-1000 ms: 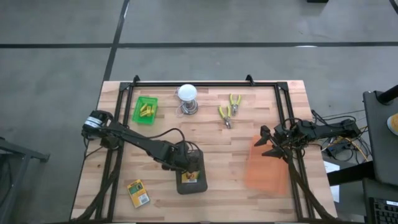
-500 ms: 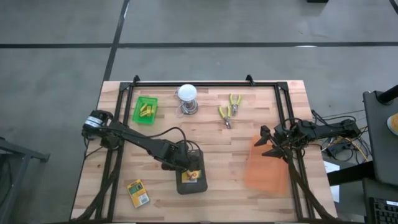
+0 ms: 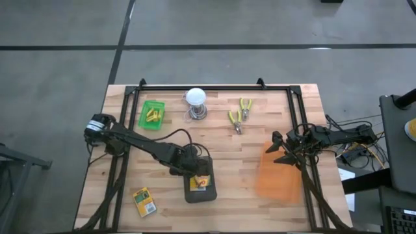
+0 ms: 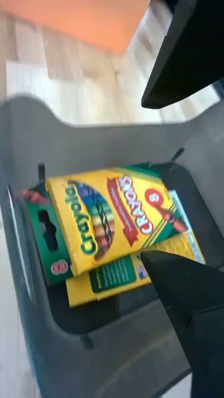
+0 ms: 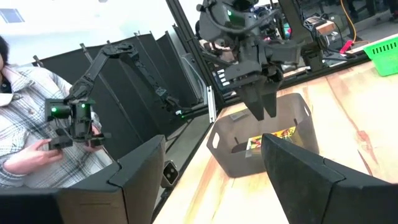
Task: Pick & Place School Supplies
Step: Put the yellow crayon box into the black bin
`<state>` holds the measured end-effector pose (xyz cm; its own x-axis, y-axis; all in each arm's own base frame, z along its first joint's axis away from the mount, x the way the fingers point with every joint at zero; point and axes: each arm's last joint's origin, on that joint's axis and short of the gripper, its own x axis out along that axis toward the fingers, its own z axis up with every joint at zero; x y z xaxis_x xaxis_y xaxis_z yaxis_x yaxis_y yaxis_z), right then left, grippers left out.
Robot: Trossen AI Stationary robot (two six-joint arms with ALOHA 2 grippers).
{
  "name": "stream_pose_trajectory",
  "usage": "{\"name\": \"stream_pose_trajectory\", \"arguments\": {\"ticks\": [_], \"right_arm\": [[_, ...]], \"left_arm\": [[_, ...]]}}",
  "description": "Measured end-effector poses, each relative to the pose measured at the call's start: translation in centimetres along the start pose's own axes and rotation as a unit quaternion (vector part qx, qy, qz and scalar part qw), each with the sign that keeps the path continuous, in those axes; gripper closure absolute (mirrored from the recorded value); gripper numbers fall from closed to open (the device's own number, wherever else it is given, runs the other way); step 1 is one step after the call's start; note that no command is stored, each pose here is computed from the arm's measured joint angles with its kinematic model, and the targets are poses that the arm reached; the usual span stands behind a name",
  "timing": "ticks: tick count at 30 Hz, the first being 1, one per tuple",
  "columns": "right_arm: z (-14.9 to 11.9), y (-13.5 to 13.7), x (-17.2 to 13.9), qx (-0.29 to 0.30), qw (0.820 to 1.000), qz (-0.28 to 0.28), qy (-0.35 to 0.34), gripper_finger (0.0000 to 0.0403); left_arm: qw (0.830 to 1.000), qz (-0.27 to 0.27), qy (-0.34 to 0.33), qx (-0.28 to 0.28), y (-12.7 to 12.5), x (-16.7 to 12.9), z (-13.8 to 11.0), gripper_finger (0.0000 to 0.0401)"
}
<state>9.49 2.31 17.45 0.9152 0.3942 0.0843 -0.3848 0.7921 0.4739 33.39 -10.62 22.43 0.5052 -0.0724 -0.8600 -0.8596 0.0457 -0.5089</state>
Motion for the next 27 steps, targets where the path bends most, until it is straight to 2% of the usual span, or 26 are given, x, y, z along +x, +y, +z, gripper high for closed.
{"name": "stream_pose_trajectory", "arguments": {"ticks": [7,12,21,27], "right_arm": [[0.0,0.0,0.0,0.0,1.0,0.0,0.0,0.0136],[0.0,0.0,0.0,0.0,1.0,0.0,0.0,0.0138],[0.0,0.0,0.0,0.0,1.0,0.0,0.0,0.0144],[0.0,0.0,0.0,0.0,1.0,0.0,0.0,0.0139]], "left_arm": [[0.999,-0.042,-0.02,0.026,-0.6,-2.2,0.4,0.0005],[0.996,-0.08,-0.033,0.037,-0.8,-5.0,1.0,0.0005],[0.988,-0.063,-0.045,0.134,0.8,-9.6,1.7,0.0005],[0.985,-0.084,-0.043,0.144,1.2,-11.7,2.0,0.0005]]}}
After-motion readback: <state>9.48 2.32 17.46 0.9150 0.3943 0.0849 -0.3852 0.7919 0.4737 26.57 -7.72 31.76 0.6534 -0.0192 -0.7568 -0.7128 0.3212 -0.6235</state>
